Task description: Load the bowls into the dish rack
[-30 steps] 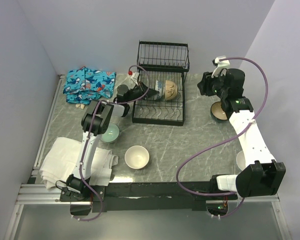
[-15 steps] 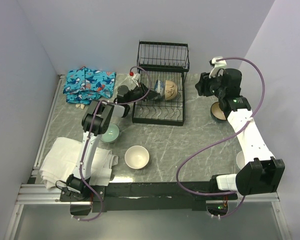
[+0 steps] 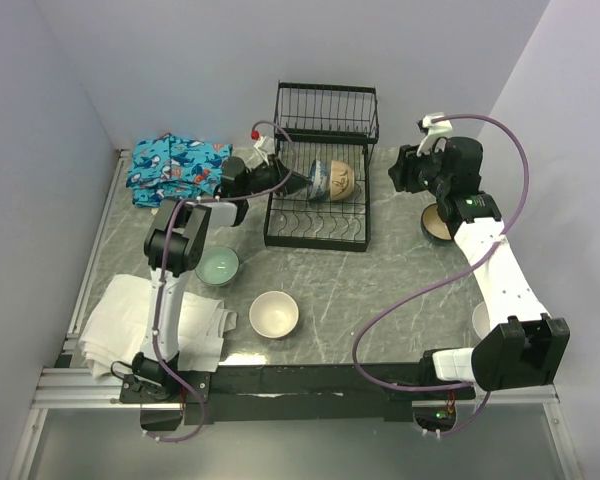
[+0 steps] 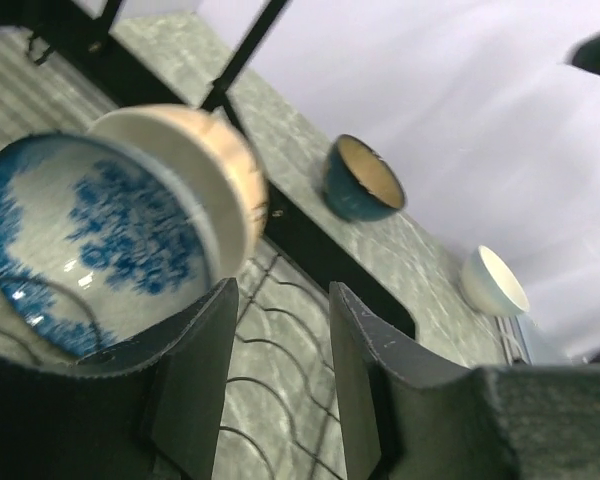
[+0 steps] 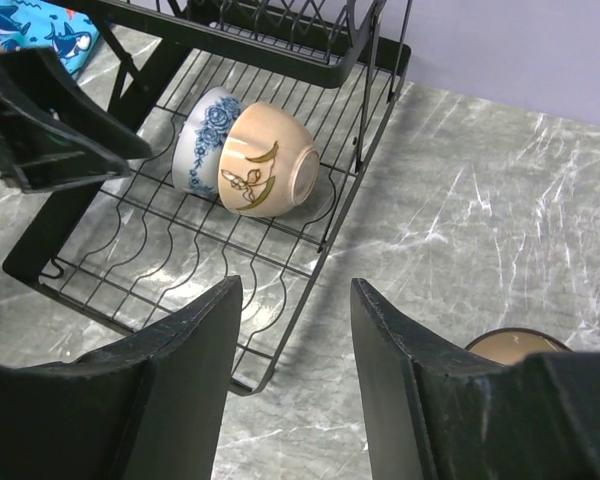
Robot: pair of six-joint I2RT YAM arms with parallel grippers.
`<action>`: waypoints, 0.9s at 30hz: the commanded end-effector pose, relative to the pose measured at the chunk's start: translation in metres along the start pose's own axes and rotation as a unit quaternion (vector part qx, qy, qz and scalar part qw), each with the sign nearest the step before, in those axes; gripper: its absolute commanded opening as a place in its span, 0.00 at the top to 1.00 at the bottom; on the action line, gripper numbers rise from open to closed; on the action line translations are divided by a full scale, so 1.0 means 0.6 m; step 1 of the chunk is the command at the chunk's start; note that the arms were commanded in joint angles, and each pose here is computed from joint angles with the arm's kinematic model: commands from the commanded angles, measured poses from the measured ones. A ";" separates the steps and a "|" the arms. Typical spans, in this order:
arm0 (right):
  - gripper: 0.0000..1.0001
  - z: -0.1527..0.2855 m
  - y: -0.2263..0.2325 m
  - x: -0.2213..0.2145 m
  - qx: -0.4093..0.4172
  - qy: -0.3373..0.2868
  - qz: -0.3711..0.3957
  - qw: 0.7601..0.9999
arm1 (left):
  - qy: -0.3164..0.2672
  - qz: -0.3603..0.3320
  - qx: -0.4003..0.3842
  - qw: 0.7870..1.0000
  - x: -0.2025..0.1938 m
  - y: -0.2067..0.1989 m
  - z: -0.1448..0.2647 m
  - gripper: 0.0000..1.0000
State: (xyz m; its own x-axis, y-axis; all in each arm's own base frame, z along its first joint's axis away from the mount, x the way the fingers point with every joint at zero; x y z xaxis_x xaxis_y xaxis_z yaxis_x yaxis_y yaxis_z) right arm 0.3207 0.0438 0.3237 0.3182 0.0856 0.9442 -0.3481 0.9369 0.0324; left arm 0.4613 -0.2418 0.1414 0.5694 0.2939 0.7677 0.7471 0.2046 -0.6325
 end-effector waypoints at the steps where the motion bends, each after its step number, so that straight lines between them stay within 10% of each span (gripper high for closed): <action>1: 0.44 0.029 0.008 0.046 -0.005 -0.060 0.018 0.998 | 0.027 -0.046 -0.041 0.998 0.043 -0.061 0.004 0.53; 8: 0.42 0.041 0.027 -0.022 -0.023 0.014 -0.057 0.998 | 0.125 -0.092 -0.017 0.988 0.040 -0.203 0.090 0.52; 12: 0.45 0.000 0.033 -0.069 -0.002 0.066 -0.088 0.994 | 0.185 -0.231 0.041 0.955 0.035 -0.274 0.152 0.50; 16: 0.45 -0.032 0.062 -0.086 0.121 0.085 -0.003 0.989 | 0.233 -0.268 0.100 0.929 -0.004 -0.311 0.230 0.46; 27: 0.36 -0.065 0.125 -0.158 0.408 0.178 0.327 0.834 | 0.219 -0.226 0.202 0.927 -0.030 -0.334 0.334 0.40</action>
State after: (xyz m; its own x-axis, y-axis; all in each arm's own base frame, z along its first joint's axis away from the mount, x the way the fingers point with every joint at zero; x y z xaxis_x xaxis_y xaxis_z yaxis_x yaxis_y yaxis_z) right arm 0.3022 0.1130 0.2259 0.2550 0.5861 0.7690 -0.9046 0.4256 -0.0244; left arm 0.2361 -0.1163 0.2380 0.3448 -0.2899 0.8928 0.8430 0.5140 -0.1587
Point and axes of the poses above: each gripper's point midway between its finger pads, its own z axis back along the fingers, its own y axis along the line the jaws close on, x = y × z, the point moved 10 cm from there along z, back along the fingers, and after that the axes turned 2 degrees about z, right-handed, at the moved point
